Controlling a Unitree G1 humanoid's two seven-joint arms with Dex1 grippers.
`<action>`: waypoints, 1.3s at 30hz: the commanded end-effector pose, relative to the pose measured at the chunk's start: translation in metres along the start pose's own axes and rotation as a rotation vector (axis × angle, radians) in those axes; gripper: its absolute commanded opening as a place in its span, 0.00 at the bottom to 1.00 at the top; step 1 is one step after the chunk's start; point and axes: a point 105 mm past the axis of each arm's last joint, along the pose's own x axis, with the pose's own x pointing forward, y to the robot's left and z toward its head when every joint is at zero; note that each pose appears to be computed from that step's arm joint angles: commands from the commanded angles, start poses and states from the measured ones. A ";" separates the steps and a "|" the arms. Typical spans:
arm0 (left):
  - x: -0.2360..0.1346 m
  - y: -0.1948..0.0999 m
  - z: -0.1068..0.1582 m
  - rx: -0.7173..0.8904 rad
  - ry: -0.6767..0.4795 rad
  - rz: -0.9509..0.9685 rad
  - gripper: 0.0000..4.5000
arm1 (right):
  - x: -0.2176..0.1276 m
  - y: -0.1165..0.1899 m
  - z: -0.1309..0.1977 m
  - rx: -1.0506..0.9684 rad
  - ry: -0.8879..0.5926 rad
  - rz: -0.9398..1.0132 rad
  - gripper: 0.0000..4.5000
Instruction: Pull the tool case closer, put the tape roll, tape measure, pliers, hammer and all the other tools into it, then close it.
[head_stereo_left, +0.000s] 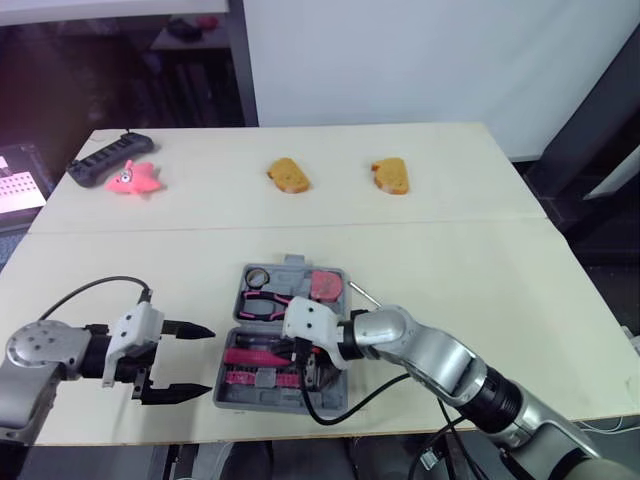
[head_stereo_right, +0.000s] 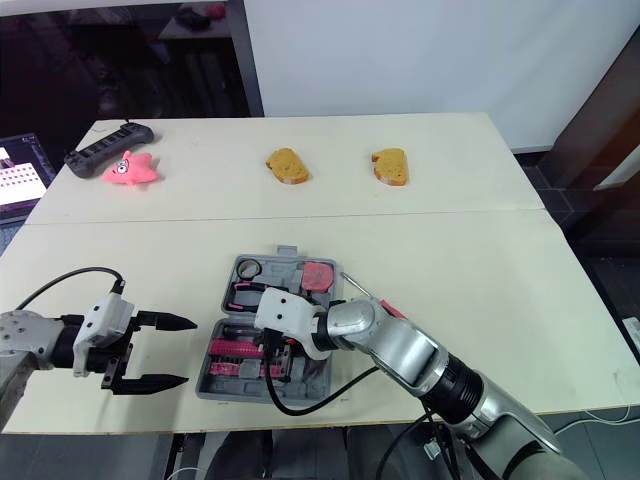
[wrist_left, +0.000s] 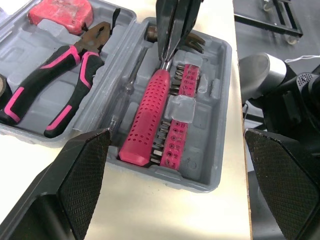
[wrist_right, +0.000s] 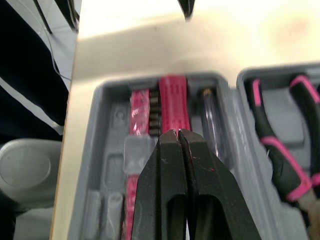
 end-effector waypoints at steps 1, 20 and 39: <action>-0.006 0.001 0.010 0.043 -0.004 0.017 1.00 | 0.002 0.002 -0.003 -0.024 0.017 -0.002 0.01; -0.006 0.003 0.011 0.042 0.001 0.014 1.00 | 0.008 0.005 -0.080 0.187 0.391 -0.037 0.01; -0.007 0.000 0.012 0.038 0.004 0.022 1.00 | 0.007 -0.010 -0.017 0.177 0.129 -0.065 0.01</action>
